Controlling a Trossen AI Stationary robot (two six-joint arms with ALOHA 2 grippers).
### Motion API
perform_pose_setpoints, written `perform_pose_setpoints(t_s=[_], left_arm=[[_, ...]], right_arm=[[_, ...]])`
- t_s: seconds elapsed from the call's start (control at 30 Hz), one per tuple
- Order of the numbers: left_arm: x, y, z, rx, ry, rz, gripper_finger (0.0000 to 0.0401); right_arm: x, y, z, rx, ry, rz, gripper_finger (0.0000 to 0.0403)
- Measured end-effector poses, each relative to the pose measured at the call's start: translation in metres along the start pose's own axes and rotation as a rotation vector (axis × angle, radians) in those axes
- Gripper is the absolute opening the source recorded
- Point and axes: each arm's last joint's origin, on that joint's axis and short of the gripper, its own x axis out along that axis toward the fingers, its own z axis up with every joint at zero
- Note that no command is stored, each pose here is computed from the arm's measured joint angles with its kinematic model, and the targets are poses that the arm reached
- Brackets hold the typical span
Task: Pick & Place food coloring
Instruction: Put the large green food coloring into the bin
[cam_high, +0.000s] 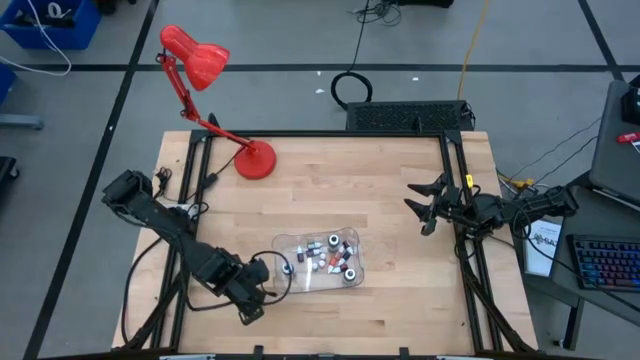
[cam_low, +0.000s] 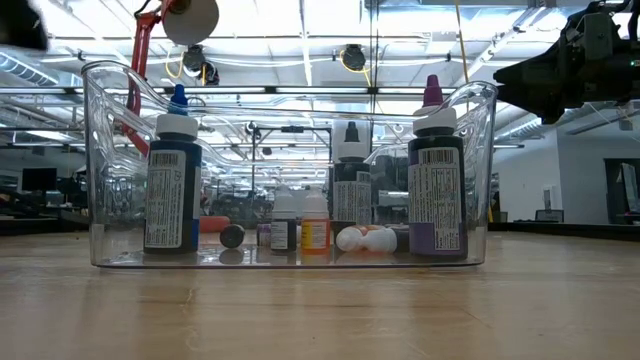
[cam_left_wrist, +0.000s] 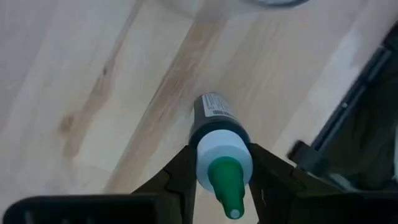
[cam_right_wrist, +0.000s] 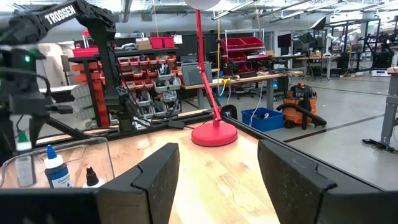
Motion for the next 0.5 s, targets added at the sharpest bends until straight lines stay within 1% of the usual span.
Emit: perform_pose_setpoints(t_s=[0.1,0.23,0.3,0.4,0.47,0.5], left_arm=[[-0.014,-0.008,0.007,0.063,-0.017,-0.037,0.0116],[-0.055,-0.024,0.013,0.144,-0.068,-0.067,0.0116],[-0.08,-0.031,0.016,0.199,-0.132,-0.067,0.0116],[-0.116,-0.038,0.025,0.273,-0.275,-0.083,0.0116],[-0.131,-0.036,0.037,0.286,-0.349,-0.063,0.0116],[-0.133,-0.035,0.044,0.292,-0.367,-0.043,0.0116]], right_arm=[[0.0,0.0,0.0,0.0,0.0,0.0,0.0206],[0.0,0.0,0.0,0.0,0.0,0.001,0.0208],[0.0,0.0,0.0,0.0,0.0,0.001,0.0206],[0.0,0.0,0.0,0.0,0.0,0.001,0.0206],[0.0,0.0,0.0,0.0,0.0,0.0,0.0207],[0.0,0.0,0.0,-0.001,0.001,0.001,0.0207]])
